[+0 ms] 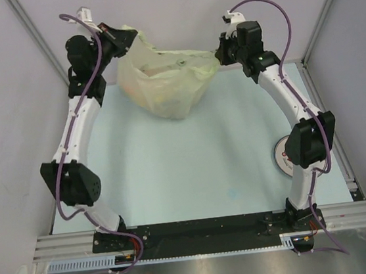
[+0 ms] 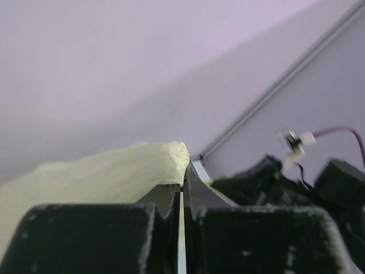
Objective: Take the fake fruits out of the plastic bag
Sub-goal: Move the plastic bag to the center of the board, then adjust the plastic bag at the center of the board.
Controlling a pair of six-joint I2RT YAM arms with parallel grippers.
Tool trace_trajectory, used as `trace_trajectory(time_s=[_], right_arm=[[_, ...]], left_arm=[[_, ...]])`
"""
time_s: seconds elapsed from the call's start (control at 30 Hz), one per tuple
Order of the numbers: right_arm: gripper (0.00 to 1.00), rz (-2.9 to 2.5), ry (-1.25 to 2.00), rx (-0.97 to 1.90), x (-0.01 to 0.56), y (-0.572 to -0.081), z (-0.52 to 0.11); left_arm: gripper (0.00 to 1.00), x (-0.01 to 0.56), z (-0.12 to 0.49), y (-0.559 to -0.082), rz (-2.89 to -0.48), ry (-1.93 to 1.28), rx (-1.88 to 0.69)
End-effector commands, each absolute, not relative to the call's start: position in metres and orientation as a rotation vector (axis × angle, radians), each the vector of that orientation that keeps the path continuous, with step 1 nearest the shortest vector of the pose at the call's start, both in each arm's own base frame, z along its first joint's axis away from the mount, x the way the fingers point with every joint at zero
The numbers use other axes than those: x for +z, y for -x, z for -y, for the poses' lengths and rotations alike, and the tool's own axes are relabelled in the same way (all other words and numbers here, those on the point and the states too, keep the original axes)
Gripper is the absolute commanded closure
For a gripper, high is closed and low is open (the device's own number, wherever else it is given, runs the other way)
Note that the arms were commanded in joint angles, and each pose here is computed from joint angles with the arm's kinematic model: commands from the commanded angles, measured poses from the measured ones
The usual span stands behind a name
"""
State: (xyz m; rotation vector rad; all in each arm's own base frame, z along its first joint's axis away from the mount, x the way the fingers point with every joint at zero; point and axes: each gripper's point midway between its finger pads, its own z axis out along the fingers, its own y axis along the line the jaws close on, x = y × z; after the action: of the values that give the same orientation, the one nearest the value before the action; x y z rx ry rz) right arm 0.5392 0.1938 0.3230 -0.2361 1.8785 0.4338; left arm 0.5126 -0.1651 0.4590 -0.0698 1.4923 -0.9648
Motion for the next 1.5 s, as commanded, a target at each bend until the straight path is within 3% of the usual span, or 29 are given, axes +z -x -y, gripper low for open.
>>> trace_trajectory(time_s=[0.0, 0.3, 0.33, 0.37, 0.4, 0.43, 0.5, 0.67, 0.7, 0.83, 0.97, 1.17, 1.37, 1.47], right_arm=[[1.00, -1.781, 0.291, 0.403, 0.350, -0.542, -0.199], [1.00, -1.970, 0.385, 0.471, 0.263, -0.495, -0.227], [1.00, -1.980, 0.427, 0.480, 0.258, -0.485, -0.238], [1.00, -1.998, 0.457, 0.487, 0.249, -0.478, -0.243], [1.00, -1.991, 0.489, 0.496, 0.250, -0.469, -0.250], [1.00, -1.994, 0.512, 0.500, 0.248, -0.464, -0.254], [1.00, -1.971, 0.593, 0.505, 0.250, -0.450, -0.269], [1.00, -1.953, 0.605, 0.522, 0.256, -0.442, -0.279], [1.00, -1.953, 0.603, 0.519, 0.256, -0.443, -0.278], [1.00, -1.944, 0.593, 0.509, 0.260, -0.448, -0.277], [1.00, -1.954, 0.565, 0.522, 0.259, -0.454, -0.277], [1.00, -1.967, 0.557, 0.522, 0.255, -0.456, -0.272], [1.00, -1.958, 0.543, 0.513, 0.261, -0.454, -0.265], [1.00, -1.960, 0.542, 0.510, 0.260, -0.450, -0.263]], left_arm=[[1.00, 0.474, 0.165, -0.444, -1.491, -0.029, -0.947], [1.00, 0.306, 0.115, -0.349, -1.908, -0.027, -0.600], [0.91, 0.286, 0.116, -0.344, -1.950, -0.047, -0.598], [0.74, 0.283, 0.118, -0.341, -1.955, -0.085, -0.604], [0.55, 0.283, 0.118, -0.338, -1.948, -0.152, -0.576], [0.27, 0.288, 0.118, -0.338, -1.930, -0.195, -0.565], [0.13, 0.299, 0.120, -0.331, -1.884, -0.409, -0.501], [0.08, 0.384, 0.089, -0.319, -1.614, -0.713, -0.107], [0.03, 0.393, 0.089, -0.313, -1.567, -0.771, -0.069], [0.00, 0.424, 0.090, -0.299, -1.394, -1.002, 0.101], [0.00, 0.416, 0.096, -0.300, -1.347, -1.261, 0.172], [0.01, 0.348, 0.138, -0.279, -1.328, -1.657, 0.084], [0.07, 0.310, 0.157, -0.302, -1.381, -1.747, 0.091], [0.16, 0.297, 0.152, -0.311, -1.466, -1.786, 0.102]])
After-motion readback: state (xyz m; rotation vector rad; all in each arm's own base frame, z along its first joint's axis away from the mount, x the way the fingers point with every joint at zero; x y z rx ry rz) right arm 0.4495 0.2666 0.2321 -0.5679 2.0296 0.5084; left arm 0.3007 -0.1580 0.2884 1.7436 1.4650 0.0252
